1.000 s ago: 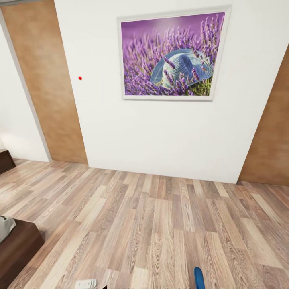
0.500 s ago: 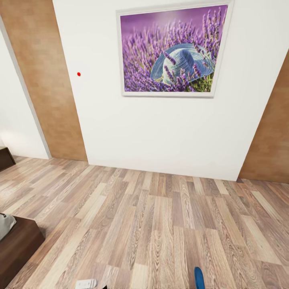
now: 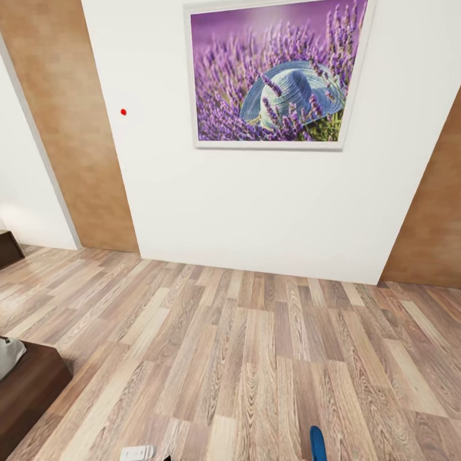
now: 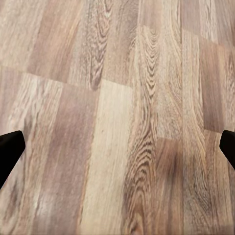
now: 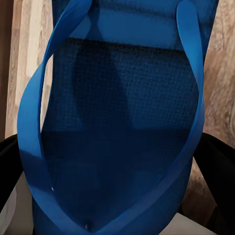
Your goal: In the bedroom, move the book from the bed onto either nightstand, and place the two sandals side by side next to the bed.
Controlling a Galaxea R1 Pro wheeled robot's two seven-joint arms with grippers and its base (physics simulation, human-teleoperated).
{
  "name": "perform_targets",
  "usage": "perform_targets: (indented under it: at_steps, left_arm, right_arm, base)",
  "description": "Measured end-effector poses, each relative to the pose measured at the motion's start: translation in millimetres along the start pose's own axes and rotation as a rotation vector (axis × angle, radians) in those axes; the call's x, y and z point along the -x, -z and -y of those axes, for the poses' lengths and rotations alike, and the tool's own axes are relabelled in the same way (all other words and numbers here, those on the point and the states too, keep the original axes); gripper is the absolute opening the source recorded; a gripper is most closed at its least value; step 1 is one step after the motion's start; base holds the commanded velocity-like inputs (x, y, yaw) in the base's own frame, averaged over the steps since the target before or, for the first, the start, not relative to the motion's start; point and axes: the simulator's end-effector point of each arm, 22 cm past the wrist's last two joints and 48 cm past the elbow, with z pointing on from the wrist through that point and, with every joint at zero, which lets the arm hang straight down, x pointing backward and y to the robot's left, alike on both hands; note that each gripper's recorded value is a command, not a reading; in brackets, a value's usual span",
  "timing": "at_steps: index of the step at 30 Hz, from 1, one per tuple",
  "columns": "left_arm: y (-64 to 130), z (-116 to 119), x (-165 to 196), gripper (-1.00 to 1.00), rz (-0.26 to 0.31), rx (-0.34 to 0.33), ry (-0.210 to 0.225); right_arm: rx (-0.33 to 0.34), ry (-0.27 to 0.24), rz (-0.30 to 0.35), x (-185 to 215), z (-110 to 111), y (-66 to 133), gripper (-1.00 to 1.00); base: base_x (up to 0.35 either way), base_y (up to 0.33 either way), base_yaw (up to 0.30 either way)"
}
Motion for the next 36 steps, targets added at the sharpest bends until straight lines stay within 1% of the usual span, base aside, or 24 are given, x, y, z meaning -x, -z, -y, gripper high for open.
perform_targets:
  at_steps: [6,22,26,36]
  left_arm:
    - [0.1,0.0,-0.3,1.0,-0.001,0.0,0.0]
    - [0.1,-0.1,-0.5,1.0,-0.001,0.0,0.0]
    - [-0.2,-0.6,-2.1,1.0,-0.005,0.001,0.002]
    - [-1.0,-2.0,-6.8,1.0,-0.015,0.004,0.006]
  right_arm:
    - [0.0,-0.001,0.0,-0.3,0.0,0.0,-1.0]
    - [0.0,0.0,-0.001,-0.6,0.1,0.0,-1.0]
    - [-0.001,-0.003,-0.003,-1.5,0.7,-0.6,-1.0]
    - [-0.003,-0.011,-0.013,-5.7,2.9,-2.1,-1.0]
  base:
    - [0.228,0.0,0.0]
    - [0.31,0.0,0.003]
    - [0.099,0.0,0.123]
    - [0.01,0.0,0.195]
